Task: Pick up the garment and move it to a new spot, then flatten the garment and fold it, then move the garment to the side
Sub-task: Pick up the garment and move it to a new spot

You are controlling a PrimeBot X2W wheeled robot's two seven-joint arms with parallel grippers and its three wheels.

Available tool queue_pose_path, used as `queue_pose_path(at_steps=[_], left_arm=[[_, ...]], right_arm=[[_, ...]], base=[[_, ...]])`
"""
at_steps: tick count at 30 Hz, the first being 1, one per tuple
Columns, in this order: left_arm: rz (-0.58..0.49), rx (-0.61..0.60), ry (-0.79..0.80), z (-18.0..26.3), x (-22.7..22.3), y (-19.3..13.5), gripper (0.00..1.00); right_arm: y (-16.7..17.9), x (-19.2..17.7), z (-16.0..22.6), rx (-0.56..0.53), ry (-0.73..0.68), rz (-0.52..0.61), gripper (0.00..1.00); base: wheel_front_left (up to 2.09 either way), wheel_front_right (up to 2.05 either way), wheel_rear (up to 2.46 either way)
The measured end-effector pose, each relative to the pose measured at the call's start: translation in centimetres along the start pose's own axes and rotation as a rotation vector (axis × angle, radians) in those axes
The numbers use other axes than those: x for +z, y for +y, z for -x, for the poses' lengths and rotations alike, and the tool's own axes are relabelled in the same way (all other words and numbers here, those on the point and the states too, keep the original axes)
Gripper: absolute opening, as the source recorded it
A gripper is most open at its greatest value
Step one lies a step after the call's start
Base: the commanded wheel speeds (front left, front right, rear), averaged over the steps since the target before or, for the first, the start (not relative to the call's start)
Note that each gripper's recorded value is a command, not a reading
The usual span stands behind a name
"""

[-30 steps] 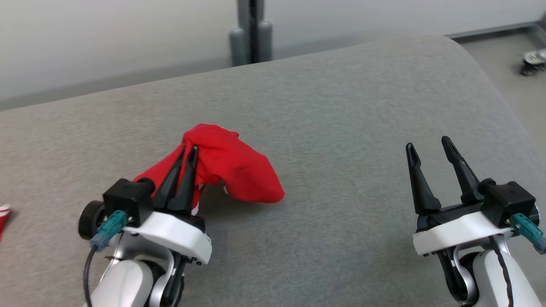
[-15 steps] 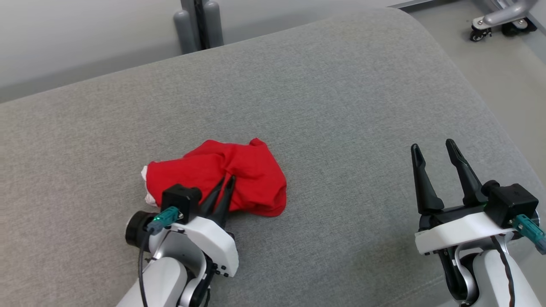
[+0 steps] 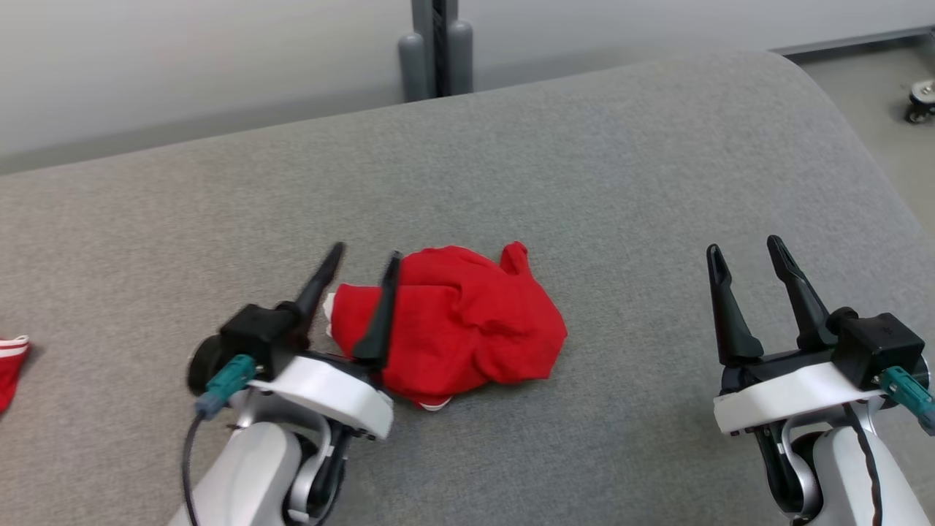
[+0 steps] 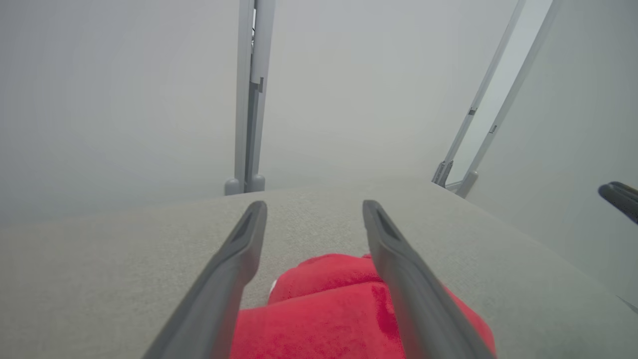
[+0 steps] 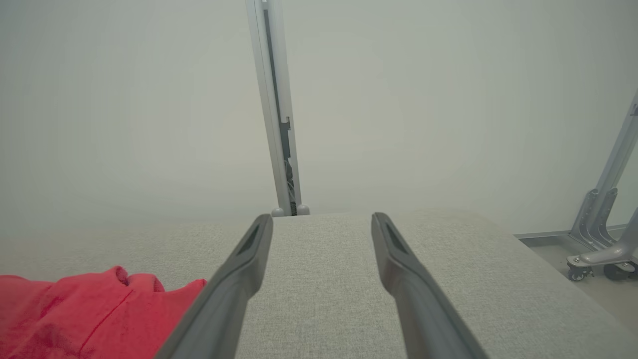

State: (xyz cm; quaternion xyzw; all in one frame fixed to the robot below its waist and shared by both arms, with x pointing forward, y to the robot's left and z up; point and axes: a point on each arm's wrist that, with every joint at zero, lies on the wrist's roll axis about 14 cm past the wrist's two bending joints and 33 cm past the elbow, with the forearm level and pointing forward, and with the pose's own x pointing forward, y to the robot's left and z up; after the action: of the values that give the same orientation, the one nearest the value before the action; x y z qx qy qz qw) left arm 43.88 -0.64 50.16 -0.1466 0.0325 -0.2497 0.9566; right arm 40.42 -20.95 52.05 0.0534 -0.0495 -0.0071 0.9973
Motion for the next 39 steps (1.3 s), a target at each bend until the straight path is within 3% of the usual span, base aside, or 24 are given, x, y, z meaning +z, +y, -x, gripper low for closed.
queue_pose_path(at_steps=[9,17,22,39], left_arm=[[-0.114,0.258,-0.167,4.7,6.0,8.1,1.00],[-0.185,0.379,-0.220,9.2,8.6,11.9,1.00],[-0.227,0.405,-0.200,11.7,8.6,12.7,1.00],[-0.197,0.435,-0.184,15.8,8.4,11.7,1.00]], right_arm=[[2.4,1.2,-0.5,0.067,-0.025,-0.004,1.00],[3.6,1.8,0.0,0.102,-0.031,0.000,1.00],[3.8,1.8,0.8,0.111,-0.021,0.010,1.00],[3.3,2.3,4.0,0.094,0.003,0.025,1.00]], base=[[0.00,0.00,0.00],[0.00,0.00,0.00],[0.00,0.00,0.00],[0.00,0.00,0.00]])
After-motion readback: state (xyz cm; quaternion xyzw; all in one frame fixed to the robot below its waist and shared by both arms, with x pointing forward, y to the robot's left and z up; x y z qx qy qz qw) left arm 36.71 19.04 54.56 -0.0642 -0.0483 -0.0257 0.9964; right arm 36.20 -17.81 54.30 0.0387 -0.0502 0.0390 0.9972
